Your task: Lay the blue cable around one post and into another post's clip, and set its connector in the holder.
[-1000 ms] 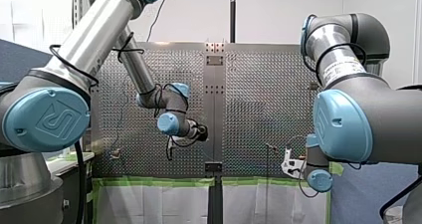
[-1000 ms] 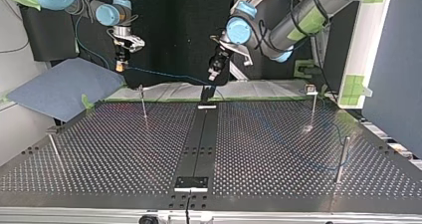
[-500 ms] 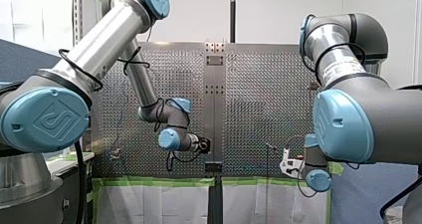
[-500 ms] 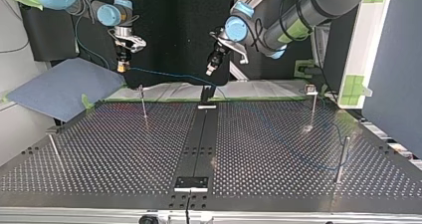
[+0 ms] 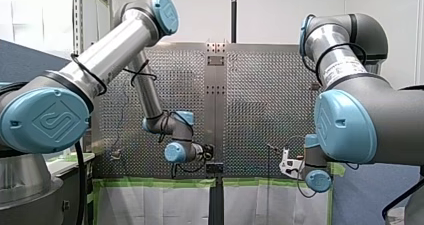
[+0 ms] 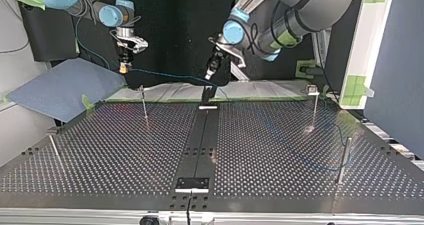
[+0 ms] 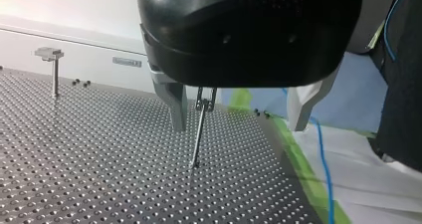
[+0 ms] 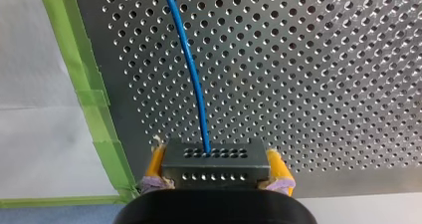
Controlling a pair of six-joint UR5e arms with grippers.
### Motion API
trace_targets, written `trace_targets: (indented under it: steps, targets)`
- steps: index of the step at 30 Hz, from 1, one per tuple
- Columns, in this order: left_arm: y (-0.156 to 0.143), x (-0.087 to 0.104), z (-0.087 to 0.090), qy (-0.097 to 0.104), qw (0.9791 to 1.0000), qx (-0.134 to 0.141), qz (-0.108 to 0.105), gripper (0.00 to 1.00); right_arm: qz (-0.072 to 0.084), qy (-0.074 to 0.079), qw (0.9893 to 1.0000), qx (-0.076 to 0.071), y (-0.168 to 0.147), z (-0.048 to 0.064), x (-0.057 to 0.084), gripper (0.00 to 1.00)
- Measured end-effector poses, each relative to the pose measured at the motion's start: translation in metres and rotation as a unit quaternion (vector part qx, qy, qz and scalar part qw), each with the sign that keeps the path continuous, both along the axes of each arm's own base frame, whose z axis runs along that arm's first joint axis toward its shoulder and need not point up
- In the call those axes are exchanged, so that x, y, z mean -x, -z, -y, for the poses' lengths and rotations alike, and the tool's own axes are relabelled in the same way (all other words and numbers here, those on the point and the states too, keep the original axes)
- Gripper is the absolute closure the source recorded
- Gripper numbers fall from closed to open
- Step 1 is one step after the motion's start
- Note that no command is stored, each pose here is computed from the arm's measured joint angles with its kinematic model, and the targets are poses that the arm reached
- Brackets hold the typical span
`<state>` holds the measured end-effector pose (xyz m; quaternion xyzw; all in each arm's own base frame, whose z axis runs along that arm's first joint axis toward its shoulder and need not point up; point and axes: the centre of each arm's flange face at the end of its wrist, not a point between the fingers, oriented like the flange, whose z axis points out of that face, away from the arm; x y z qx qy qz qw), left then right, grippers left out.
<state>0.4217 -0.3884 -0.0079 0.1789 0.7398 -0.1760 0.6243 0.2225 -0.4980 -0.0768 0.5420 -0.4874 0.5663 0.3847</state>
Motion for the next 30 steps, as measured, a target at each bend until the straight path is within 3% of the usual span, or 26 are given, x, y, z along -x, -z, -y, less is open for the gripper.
trace_targets:
  steps: [9,21,30]
  targets:
    - [0.030,-0.012,0.013,-0.004,0.9996,0.018,0.020,0.00,0.000,-0.002,1.0000,0.000,0.000,0.001,-0.002,1.00]
    - [0.039,-0.009,0.015,-0.002,0.9996,0.019,0.023,0.00,0.001,-0.002,1.0000,0.000,-0.001,0.002,-0.003,1.00]
    - [0.056,-0.011,0.014,-0.015,0.9998,0.006,0.014,0.00,0.001,-0.002,1.0000,0.001,-0.001,0.002,-0.003,1.00]
